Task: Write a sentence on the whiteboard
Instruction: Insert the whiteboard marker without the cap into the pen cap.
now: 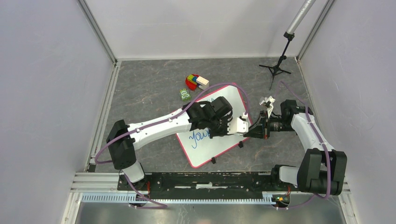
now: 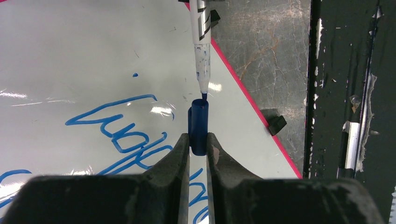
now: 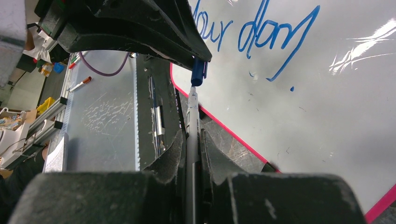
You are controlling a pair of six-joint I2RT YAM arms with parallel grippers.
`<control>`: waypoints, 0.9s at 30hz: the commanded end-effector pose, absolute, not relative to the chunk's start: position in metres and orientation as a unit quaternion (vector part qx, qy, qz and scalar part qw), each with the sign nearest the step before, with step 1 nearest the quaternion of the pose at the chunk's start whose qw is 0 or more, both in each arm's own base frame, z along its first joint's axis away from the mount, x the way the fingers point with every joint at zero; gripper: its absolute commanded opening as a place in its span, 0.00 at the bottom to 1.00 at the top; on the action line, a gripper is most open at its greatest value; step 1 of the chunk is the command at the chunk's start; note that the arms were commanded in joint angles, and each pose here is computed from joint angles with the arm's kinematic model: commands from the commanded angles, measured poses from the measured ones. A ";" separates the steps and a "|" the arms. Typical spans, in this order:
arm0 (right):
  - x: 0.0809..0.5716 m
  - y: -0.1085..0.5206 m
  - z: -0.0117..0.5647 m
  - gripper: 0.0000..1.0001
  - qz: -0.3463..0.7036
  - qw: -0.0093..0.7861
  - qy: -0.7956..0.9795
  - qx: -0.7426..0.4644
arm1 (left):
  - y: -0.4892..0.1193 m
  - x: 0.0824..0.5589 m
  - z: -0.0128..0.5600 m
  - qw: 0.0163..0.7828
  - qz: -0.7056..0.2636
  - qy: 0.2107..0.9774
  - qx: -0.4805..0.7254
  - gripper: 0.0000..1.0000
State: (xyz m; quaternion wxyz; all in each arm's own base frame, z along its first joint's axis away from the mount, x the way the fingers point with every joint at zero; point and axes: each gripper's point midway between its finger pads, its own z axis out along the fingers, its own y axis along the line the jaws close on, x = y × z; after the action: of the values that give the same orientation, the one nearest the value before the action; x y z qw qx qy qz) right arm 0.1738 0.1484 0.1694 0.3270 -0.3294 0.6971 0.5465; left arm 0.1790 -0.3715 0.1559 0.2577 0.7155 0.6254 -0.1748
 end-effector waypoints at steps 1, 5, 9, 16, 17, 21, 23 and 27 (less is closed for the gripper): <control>0.179 0.151 0.181 0.00 0.549 0.344 0.682 -0.339 | -0.380 0.174 0.166 0.267 -0.187 0.598 0.732 0.02; 0.180 0.151 0.181 0.00 0.549 0.344 0.682 -0.338 | -0.381 0.172 0.166 0.267 -0.187 0.596 0.734 0.02; 0.179 0.151 0.180 0.00 0.549 0.342 0.682 -0.339 | -0.382 0.171 0.167 0.267 -0.189 0.597 0.733 0.02; 0.178 0.152 0.177 0.00 0.547 0.338 0.685 -0.342 | -0.384 0.171 0.168 0.268 -0.192 0.599 0.729 0.02; 0.178 0.152 0.176 0.00 0.547 0.338 0.685 -0.344 | -0.385 0.171 0.169 0.268 -0.192 0.601 0.728 0.02; 0.179 0.152 0.174 0.00 0.545 0.335 0.688 -0.343 | -0.387 0.171 0.172 0.271 -0.197 0.603 0.724 0.02; 0.180 0.152 0.174 0.00 0.544 0.336 0.688 -0.343 | -0.388 0.170 0.173 0.271 -0.199 0.603 0.724 0.02; 0.181 0.152 0.177 0.00 0.544 0.336 0.687 -0.344 | -0.382 0.171 0.168 0.266 -0.191 0.605 0.726 0.02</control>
State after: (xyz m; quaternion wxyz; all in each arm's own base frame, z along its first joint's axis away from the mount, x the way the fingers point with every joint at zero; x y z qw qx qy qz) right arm 0.1749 0.1513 0.1686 0.3231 -0.3346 0.6961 0.5469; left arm 0.1723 -0.3726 0.1570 0.2515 0.7204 0.6212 -0.1788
